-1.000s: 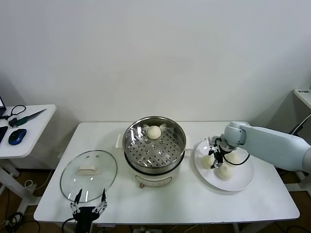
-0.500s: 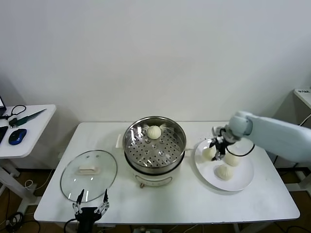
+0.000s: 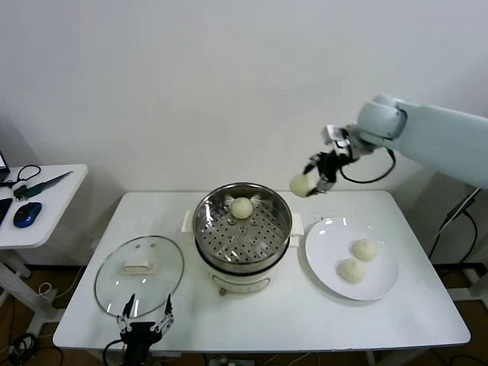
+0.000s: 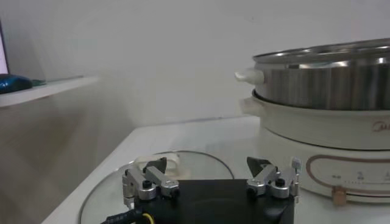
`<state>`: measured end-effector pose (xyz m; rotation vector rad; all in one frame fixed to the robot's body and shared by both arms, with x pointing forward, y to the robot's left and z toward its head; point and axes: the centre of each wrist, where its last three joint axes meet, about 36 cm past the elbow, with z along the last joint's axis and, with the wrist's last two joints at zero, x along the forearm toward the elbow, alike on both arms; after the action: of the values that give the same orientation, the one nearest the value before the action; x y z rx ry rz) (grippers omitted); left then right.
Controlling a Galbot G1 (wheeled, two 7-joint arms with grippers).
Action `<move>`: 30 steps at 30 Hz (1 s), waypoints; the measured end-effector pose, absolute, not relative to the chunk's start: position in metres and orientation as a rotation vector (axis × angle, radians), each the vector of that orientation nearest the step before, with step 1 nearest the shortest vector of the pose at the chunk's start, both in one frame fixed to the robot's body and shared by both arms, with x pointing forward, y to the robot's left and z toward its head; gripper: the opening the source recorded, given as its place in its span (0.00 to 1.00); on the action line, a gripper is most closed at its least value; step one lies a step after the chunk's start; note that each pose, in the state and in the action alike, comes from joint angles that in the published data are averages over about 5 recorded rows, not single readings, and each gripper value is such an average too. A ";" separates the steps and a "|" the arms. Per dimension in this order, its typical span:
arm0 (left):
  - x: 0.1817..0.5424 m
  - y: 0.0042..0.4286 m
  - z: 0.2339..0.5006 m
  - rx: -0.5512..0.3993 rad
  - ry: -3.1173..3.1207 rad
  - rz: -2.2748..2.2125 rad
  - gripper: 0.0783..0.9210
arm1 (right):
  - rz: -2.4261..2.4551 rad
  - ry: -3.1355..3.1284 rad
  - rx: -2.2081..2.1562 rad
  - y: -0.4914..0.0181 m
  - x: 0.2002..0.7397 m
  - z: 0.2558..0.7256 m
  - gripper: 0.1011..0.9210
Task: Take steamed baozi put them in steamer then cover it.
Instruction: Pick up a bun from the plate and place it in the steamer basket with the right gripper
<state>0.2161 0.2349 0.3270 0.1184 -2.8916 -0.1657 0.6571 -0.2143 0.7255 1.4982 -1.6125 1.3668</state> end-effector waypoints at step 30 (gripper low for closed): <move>0.213 0.238 0.329 0.124 -2.884 -0.173 0.88 | 1.477 -1.481 1.476 -0.013 0.638 0.598 0.68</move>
<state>0.2132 0.2378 0.3286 0.1238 -2.8842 -0.1730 0.6376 -0.0131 0.5981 1.4755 -1.4806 1.4773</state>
